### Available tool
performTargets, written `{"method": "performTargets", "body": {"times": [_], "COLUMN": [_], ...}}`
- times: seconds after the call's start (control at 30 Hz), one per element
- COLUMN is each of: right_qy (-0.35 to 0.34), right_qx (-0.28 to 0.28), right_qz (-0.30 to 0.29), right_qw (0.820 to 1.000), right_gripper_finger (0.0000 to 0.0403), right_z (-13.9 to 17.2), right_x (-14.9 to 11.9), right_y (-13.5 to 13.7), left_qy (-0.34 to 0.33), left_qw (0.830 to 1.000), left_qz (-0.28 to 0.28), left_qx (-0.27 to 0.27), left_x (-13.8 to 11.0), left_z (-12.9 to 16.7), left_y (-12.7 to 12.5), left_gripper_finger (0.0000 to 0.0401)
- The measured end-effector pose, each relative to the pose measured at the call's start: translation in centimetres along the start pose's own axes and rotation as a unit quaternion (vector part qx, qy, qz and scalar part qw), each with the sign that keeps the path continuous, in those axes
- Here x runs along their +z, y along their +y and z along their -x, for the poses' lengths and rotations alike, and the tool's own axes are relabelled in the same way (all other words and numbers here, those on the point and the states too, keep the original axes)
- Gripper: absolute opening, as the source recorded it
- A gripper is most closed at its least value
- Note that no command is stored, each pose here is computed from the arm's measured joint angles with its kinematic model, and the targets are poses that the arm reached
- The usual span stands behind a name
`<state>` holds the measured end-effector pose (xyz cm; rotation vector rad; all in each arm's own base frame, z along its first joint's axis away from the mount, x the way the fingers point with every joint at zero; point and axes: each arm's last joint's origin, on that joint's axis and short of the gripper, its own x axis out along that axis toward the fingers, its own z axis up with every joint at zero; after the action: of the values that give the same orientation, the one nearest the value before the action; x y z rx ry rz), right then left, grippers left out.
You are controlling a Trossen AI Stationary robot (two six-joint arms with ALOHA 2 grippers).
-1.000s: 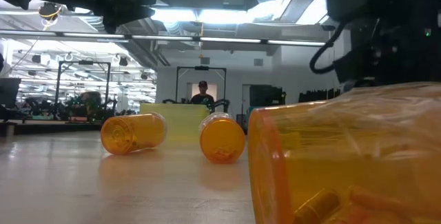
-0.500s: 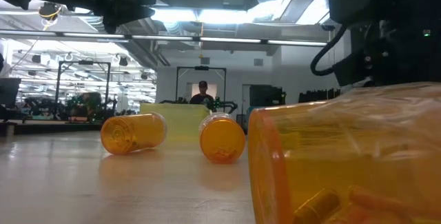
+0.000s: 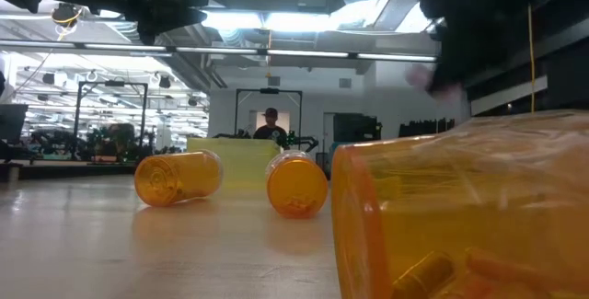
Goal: Pick and place medicine bottles into bin by pill shape (circle, oval)
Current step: Put the purple pill bottle into the blue bin
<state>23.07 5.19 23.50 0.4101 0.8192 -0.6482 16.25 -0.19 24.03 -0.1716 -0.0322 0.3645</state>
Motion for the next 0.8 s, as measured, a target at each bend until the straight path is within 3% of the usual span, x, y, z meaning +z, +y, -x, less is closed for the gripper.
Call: {"method": "performTargets", "body": {"times": [0.17, 0.3, 0.43, 0.57, 0.8], "right_qy": [-0.162, -0.223, -0.199, -0.129, -0.051], "right_qx": [0.014, 0.023, 0.035, 0.049, 0.069], "right_qz": [-0.018, 0.014, -0.021, -0.067, -0.063], "right_qw": [0.987, 0.975, 0.979, 0.988, 0.994], "right_gripper_finger": [0.0088, 0.0088, 0.0088, 0.0089, 0.01], "right_z": [1.3, 0.6, -1.4, -3.8, -7.1], "right_x": [3.1, 5.7, 7.5, 8.3, 8.4], "right_y": [0.1, 0.2, -1.3, -3.3, -4.3], "left_qy": [0.0, 0.0, -0.001, -0.001, -0.001], "left_qw": [1.0, 1.0, 1.0, 1.0, 1.0], "left_qz": [0.0, 0.0, 0.0, 0.0, 0.0], "left_qx": [0.0, 0.003, 0.004, 0.004, 0.004], "left_x": [0.0, 0.0, 0.0, 0.0, 0.0], "left_z": [0.0, 0.0, 0.0, 0.0, 0.0], "left_y": [0.0, 0.0, 0.0, 0.0, 0.0], "left_gripper_finger": [0.0165, 0.0165, 0.0165, 0.0165, 0.0165]}}
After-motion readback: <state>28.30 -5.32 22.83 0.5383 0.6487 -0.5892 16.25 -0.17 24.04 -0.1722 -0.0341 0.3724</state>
